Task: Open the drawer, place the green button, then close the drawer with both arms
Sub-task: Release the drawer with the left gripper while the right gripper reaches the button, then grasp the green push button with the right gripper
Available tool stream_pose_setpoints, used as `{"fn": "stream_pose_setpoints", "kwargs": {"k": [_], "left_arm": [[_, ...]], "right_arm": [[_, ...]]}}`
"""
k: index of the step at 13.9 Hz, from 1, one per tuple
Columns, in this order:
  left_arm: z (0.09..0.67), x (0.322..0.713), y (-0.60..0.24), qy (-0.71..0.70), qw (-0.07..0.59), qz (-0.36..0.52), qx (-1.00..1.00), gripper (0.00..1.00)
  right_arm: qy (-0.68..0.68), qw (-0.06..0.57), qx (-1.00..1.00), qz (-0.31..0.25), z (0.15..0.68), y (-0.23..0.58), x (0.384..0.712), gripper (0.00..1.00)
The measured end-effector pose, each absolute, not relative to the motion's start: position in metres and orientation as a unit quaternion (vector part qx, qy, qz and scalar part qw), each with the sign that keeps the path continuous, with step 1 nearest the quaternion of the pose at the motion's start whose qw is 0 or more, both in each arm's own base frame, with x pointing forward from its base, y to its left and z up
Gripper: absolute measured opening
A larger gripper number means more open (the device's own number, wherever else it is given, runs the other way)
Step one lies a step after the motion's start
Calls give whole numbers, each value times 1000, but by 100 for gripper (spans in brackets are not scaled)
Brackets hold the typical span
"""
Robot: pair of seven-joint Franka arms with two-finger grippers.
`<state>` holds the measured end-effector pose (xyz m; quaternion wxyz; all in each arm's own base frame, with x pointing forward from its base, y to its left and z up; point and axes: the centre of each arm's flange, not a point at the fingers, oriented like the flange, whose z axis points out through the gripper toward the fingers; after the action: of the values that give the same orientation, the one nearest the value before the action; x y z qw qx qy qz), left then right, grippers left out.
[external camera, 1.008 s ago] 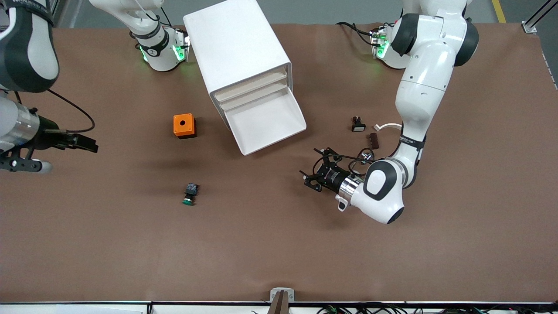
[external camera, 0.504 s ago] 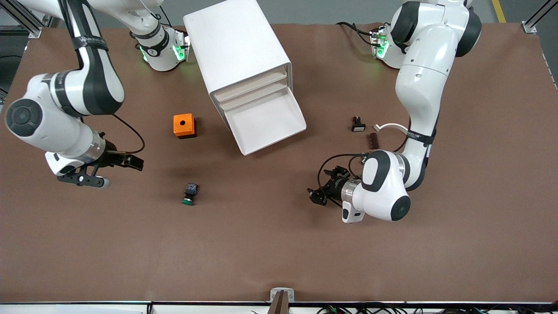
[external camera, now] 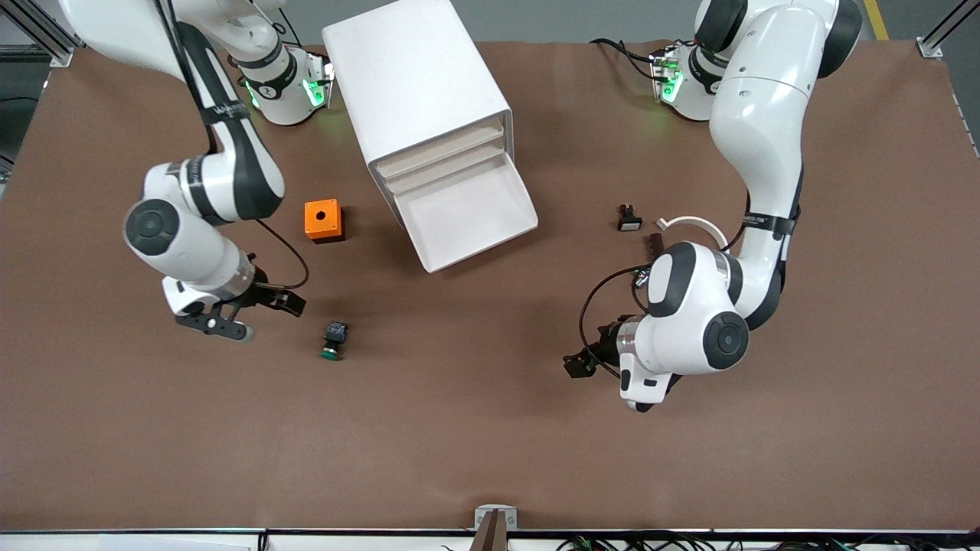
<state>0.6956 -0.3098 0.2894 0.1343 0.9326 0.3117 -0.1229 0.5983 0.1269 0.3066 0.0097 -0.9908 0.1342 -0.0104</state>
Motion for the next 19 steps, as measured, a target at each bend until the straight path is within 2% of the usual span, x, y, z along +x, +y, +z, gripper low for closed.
{"fn": "stream_pose_setpoints", "kwargs": {"k": [12, 15, 19], "left_arm": [[289, 684, -336, 306, 65, -61, 948, 100], [296, 678, -348, 307, 33, -30, 951, 100], [297, 674, -357, 309, 30, -27, 950, 100]], "right_arm": [[154, 24, -987, -44, 209, 187, 595, 100], [159, 23, -986, -44, 196, 190, 594, 100], [165, 19, -985, -42, 188, 184, 595, 98]]}}
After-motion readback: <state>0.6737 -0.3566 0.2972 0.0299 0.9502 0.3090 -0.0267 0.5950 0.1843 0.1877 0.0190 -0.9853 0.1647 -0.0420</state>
